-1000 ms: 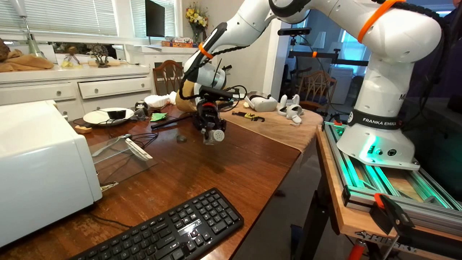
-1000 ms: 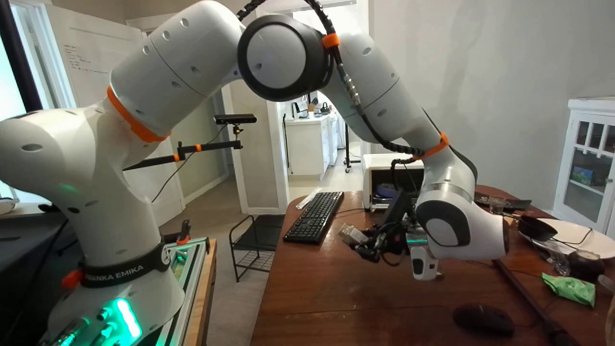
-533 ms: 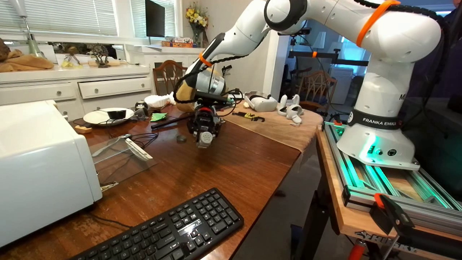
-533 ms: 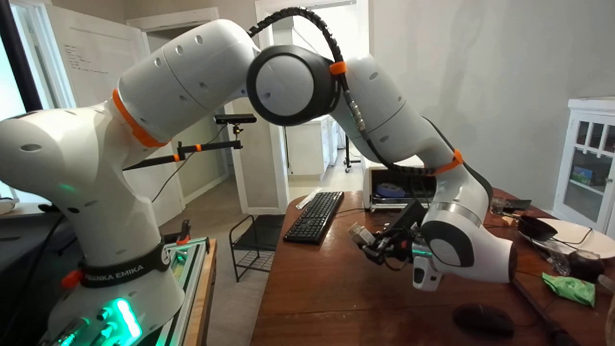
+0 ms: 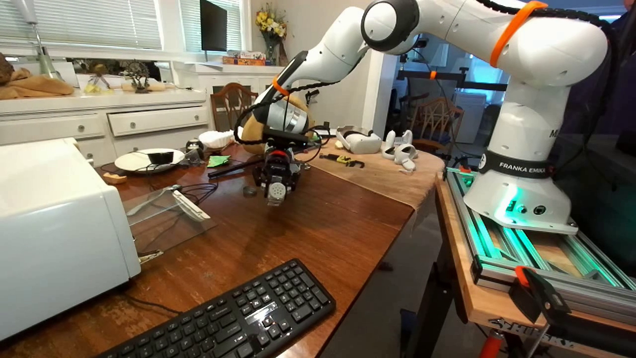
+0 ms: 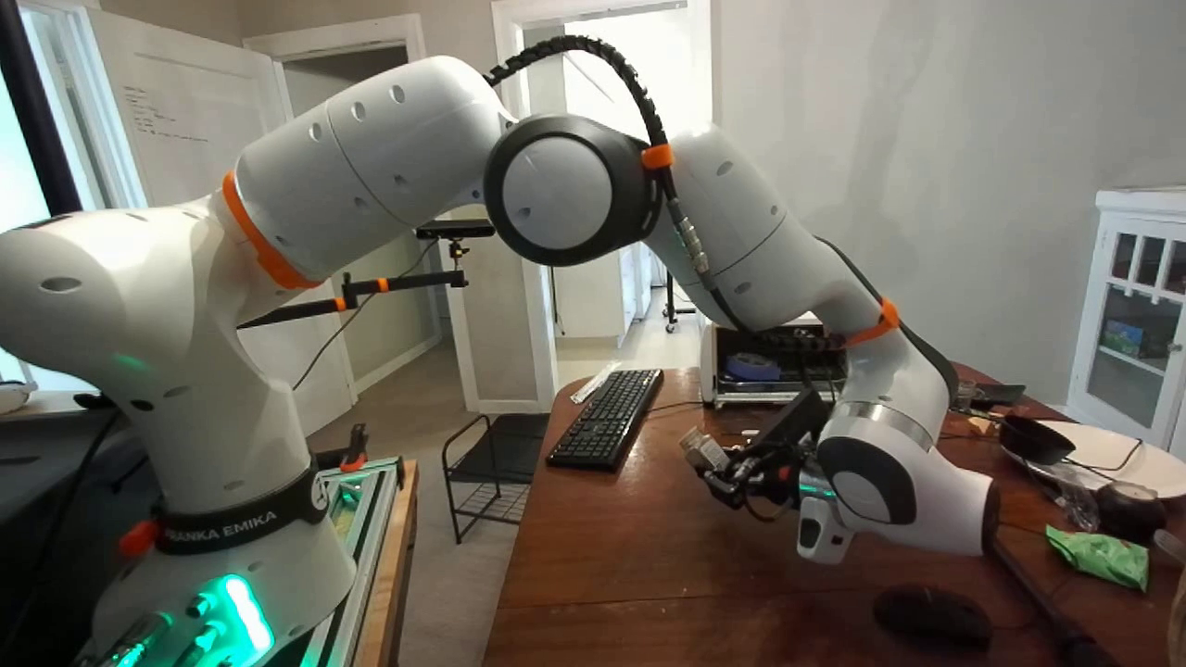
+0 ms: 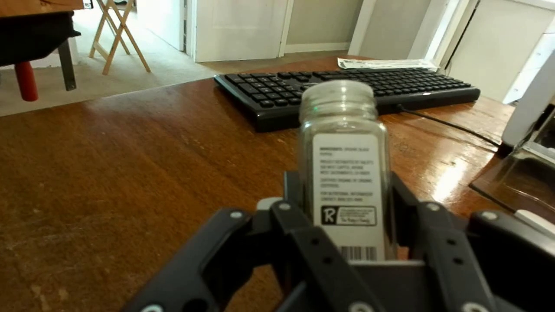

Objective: Put the bottle upright, then put the grey lid on the bottle

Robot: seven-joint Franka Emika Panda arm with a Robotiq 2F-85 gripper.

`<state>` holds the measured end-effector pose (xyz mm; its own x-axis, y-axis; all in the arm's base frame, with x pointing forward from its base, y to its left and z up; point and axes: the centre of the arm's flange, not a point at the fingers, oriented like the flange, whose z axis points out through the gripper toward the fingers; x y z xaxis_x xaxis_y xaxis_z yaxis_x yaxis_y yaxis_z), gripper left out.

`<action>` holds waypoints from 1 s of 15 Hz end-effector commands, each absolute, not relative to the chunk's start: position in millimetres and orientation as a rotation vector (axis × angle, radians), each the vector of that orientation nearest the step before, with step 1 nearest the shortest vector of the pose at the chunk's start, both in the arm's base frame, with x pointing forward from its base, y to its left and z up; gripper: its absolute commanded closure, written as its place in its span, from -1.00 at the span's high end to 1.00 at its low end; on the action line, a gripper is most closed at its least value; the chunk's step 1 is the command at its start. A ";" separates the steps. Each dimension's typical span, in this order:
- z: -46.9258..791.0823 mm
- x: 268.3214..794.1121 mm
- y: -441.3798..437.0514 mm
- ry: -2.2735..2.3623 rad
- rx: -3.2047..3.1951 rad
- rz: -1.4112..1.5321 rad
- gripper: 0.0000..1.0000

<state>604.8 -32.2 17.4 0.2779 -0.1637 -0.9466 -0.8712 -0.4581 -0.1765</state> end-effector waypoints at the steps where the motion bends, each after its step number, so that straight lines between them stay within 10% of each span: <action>1: 17.3 604.9 -32.2 0.938 -1.816 1.224 -0.02; 6: 17.2 604.8 -32.4 0.939 -1.816 1.224 -0.02; 7: 17.2 604.9 -32.4 0.939 -1.816 1.224 -0.52; 15: 62.4 596.2 -40.6 0.975 -2.047 1.004 -0.52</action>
<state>613.1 -45.5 36.7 0.3695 -0.2376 -0.8984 -0.8496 -0.4780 -0.2230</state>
